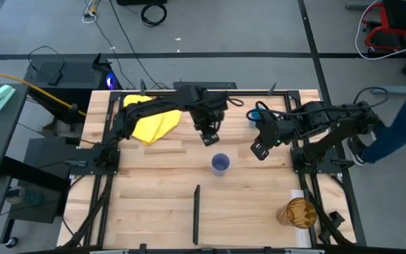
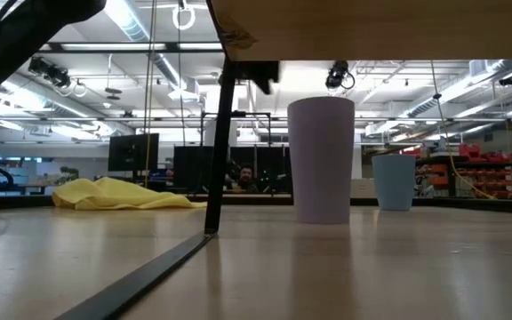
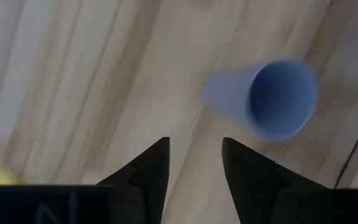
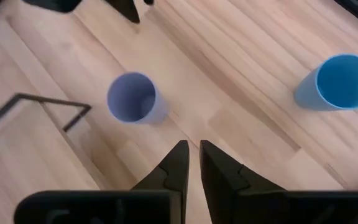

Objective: Stack small to large cups/mugs on shelf
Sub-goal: Put the purple cup on the shelf

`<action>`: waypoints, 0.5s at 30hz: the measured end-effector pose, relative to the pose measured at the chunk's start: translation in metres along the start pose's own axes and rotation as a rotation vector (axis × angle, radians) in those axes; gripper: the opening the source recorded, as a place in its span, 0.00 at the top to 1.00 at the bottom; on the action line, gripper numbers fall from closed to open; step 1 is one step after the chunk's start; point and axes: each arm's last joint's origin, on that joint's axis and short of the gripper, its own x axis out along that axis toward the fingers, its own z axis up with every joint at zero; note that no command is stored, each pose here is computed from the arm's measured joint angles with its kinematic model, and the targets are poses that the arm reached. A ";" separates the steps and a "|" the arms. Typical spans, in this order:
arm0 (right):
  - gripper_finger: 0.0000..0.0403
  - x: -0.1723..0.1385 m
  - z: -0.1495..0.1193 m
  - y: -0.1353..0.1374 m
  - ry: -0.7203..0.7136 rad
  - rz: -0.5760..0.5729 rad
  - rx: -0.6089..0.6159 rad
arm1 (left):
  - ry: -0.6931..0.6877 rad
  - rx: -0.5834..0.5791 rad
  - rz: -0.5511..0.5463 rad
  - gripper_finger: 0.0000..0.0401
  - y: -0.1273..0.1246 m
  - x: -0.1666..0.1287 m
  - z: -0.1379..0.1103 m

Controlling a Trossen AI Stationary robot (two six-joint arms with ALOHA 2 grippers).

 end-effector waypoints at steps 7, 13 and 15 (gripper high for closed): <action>0.88 0.003 0.014 -0.001 -0.059 0.039 -0.009 | 0.074 -0.008 0.091 0.61 0.010 -0.024 -0.021; 0.83 0.006 0.024 -0.005 -0.088 0.041 0.009 | 0.025 0.031 0.130 0.61 0.008 -0.037 -0.024; 0.82 0.007 0.028 -0.006 -0.100 0.045 0.004 | 0.019 0.032 0.148 0.62 0.008 -0.039 -0.025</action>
